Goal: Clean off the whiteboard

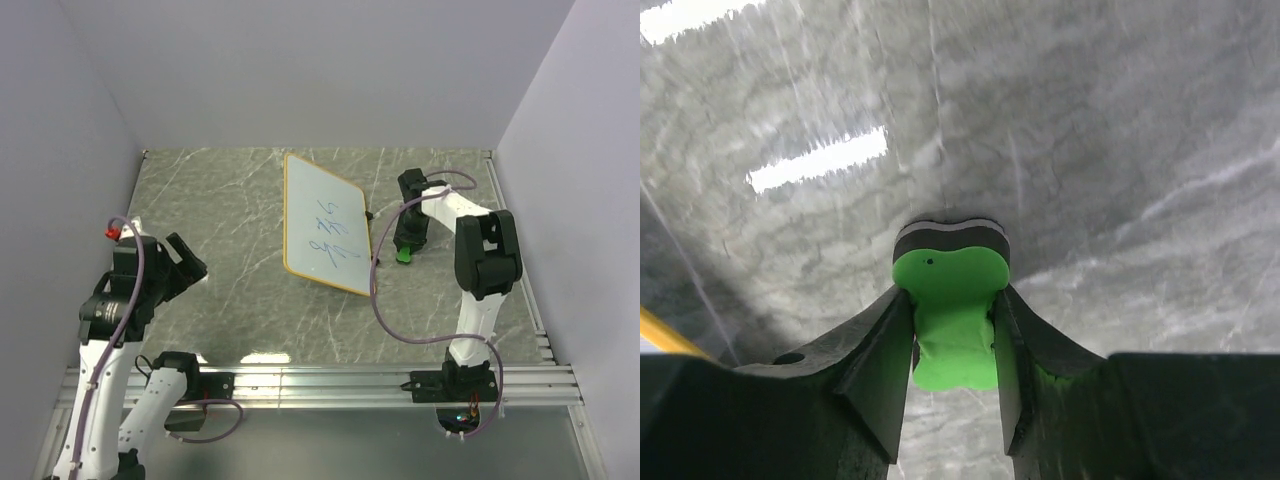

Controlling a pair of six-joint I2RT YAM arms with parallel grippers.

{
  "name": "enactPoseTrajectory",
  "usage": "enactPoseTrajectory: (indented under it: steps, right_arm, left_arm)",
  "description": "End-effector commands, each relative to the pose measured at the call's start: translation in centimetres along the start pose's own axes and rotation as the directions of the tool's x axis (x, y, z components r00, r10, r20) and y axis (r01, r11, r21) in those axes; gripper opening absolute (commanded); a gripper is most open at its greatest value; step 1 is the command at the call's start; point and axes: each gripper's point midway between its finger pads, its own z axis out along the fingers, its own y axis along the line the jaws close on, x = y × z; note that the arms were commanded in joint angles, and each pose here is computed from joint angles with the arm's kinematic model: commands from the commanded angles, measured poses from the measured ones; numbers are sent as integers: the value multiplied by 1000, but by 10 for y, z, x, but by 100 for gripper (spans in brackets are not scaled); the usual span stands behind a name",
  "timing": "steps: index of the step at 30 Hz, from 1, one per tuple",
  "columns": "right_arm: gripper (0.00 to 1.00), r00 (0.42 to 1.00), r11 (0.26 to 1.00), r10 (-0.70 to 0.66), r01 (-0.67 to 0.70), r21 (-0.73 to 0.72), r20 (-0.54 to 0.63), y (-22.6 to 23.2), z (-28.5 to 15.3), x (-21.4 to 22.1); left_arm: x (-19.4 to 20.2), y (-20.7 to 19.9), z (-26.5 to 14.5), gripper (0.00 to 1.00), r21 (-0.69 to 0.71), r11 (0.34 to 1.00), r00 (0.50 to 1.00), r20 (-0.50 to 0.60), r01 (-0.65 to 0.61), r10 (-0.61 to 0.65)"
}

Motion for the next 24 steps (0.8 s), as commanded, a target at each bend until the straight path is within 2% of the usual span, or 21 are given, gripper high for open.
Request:
enactPoseTrajectory:
  steps: [1, 5, 6, 7, 9, 11, 12, 14, 15, 20, 24]
  right_arm:
    - [0, 999, 1000, 10, -9, -30, 51, 1, -29, -5]
    - [0, 998, 995, 25, -19, -97, 63, 8, -49, -2]
    - [0, 997, 993, 29, -20, -117, 75, 10, -59, -2]
    - [0, 997, 990, 28, -18, -142, 72, 13, -64, -1]
    - [0, 995, 985, 30, -14, -173, 95, 16, -79, -2]
    - [0, 995, 974, 26, -4, -226, 94, 23, -90, 1]
    - [0, 993, 965, 27, 5, -262, 119, 26, -101, 0]
    - [0, 993, 948, 27, 10, -317, 112, 33, -111, 6]
    - [0, 991, 939, 29, 18, -344, 132, 34, -121, 6]
    - [0, 989, 928, 33, 22, -372, 141, 26, -133, 26]
    - [0, 988, 930, 17, 42, -365, 157, 16, -137, 41]
  left_arm:
    - [-29, -30, -7, 90, 100, 994, 996, 73, -54, 47]
    - [-41, -65, -3, 90, 216, 972, 994, 81, -92, 76]
    - [-39, -76, 1, 89, 258, 961, 995, 52, -99, 89]
    - [-46, -92, 3, 89, 311, 945, 994, 73, -103, 85]
    - [-39, -116, 12, 89, 396, 911, 993, 25, -115, 114]
    - [-41, -142, 18, 89, 478, 868, 991, 37, -134, 132]
    - [-35, -152, 29, 89, 497, 858, 988, 0, -134, 155]
    - [-36, -175, 37, 88, 545, 823, 983, 10, -157, 181]
    - [-29, -182, 54, 87, 540, 828, 979, -29, -153, 200]
    - [-17, -246, 74, 85, 615, 765, 961, -44, -190, 274]
    - [4, -275, 105, 84, 617, 762, 943, -91, -198, 319]
